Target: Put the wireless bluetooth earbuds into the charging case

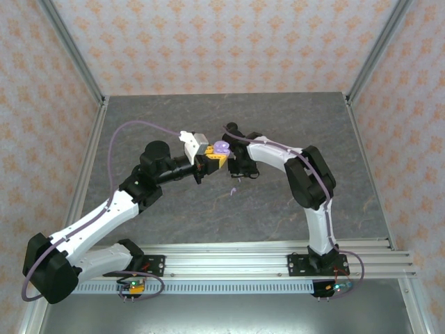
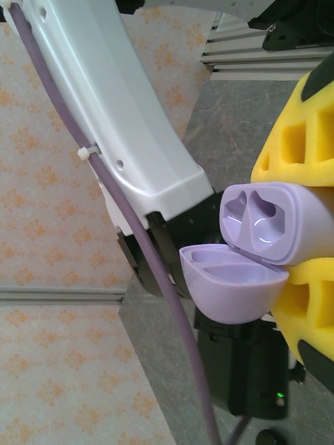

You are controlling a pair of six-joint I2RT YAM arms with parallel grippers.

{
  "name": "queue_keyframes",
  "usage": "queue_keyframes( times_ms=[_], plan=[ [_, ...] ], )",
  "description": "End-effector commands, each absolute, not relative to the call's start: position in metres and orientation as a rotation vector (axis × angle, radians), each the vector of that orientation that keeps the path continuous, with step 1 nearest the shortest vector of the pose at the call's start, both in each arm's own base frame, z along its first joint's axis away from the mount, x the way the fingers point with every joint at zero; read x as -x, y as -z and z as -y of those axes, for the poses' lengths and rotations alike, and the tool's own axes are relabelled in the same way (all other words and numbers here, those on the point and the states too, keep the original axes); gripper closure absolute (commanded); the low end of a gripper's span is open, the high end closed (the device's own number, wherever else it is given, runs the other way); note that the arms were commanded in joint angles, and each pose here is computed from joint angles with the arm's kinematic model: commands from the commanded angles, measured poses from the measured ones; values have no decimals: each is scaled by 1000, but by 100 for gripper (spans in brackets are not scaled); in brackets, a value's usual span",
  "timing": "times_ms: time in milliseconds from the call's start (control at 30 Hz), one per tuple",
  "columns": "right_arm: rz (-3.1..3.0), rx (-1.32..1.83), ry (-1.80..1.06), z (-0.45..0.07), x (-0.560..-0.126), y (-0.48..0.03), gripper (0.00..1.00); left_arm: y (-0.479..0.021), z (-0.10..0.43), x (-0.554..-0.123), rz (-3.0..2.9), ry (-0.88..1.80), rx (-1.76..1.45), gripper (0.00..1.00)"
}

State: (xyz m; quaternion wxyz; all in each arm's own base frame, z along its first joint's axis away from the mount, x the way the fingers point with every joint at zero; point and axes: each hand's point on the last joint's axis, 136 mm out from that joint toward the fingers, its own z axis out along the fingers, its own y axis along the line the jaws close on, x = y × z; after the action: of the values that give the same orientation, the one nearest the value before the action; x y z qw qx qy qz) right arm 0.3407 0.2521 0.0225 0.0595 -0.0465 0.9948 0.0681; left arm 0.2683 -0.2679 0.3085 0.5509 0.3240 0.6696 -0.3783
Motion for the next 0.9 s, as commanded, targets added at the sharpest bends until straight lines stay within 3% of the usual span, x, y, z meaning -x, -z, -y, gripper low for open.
queue_keyframes(
  times_ms=[0,333,867],
  plan=[
    [-2970,24,-355,-243,-350,-36,79,-309,267,-269,-1579,873,-762,94],
    [-2796,-136,-815,-244,-360,-89,79,-289,269,-287,-1611,870,-680,93],
    [-2443,-58,-1158,-253,-349,-222,80,-269,260,-306,-1601,809,-563,94]
  ],
)
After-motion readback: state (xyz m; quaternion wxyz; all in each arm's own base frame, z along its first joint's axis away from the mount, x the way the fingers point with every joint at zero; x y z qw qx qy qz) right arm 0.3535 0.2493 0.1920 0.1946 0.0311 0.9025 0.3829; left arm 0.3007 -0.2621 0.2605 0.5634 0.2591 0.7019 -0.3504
